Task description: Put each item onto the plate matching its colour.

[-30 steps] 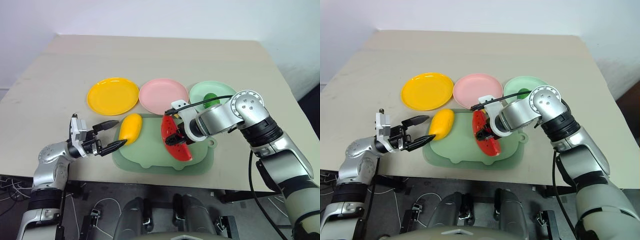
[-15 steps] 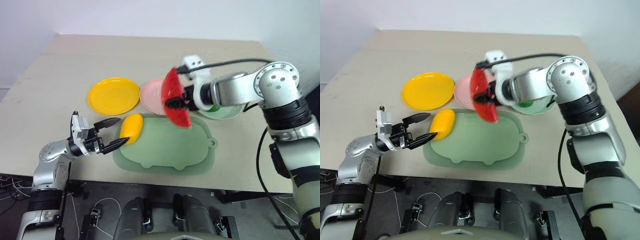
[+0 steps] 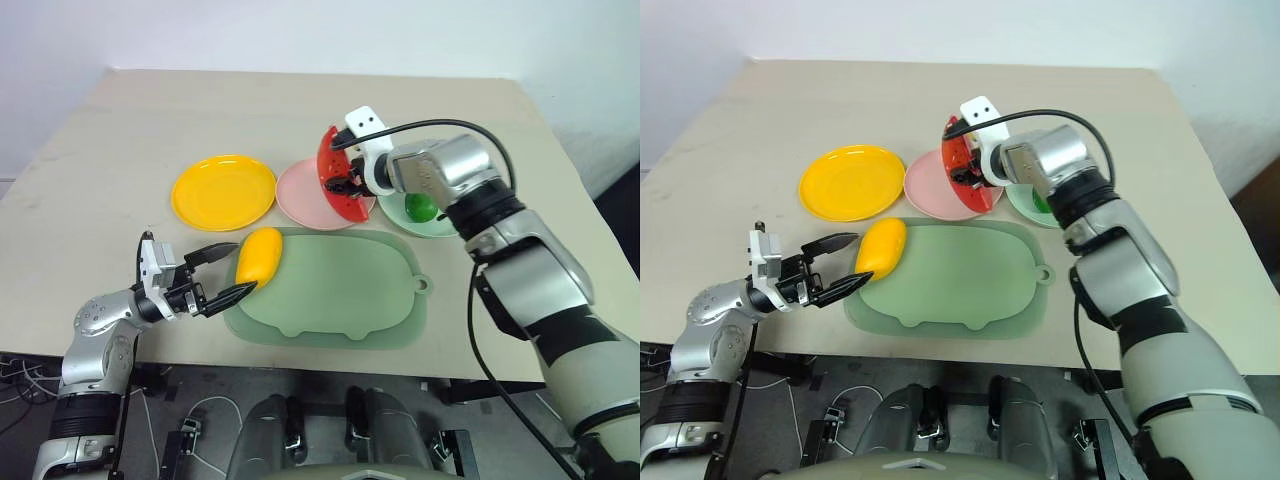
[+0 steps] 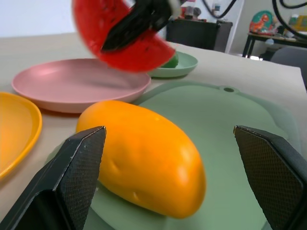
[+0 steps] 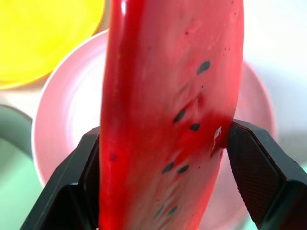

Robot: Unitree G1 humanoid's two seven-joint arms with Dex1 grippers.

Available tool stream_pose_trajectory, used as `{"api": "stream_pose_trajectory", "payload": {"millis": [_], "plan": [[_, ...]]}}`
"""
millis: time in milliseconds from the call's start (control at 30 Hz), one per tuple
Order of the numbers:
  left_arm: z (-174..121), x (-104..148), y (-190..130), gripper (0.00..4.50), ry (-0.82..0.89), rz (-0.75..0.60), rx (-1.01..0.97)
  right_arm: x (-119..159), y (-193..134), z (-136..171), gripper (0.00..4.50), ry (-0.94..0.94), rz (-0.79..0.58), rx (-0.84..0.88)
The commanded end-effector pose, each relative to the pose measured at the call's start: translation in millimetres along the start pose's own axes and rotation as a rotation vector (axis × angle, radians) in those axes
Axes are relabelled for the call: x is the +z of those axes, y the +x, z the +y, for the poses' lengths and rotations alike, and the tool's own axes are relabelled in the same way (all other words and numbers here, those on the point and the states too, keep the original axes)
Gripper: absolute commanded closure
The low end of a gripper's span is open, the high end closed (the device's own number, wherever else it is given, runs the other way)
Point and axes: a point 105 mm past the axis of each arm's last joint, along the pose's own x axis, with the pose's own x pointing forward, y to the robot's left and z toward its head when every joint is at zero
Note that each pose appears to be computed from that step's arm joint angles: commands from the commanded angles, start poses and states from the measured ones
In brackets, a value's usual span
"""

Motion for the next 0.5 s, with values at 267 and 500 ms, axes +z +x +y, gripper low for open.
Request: {"api": "stream_pose_trajectory", "payload": {"millis": [267, 500], "plan": [[0.5, 20.5, 5.7, 0.00, 0.037, -0.024, 0.002, 4.2, 17.8, 8.5, 0.88, -0.152, -0.001, 0.011], [-0.5, 23.6, 4.5, 0.00, 0.031, -0.015, 0.007, 21.0, 14.1, 12.1, 0.02, -0.124, -0.051, 0.029]]}}
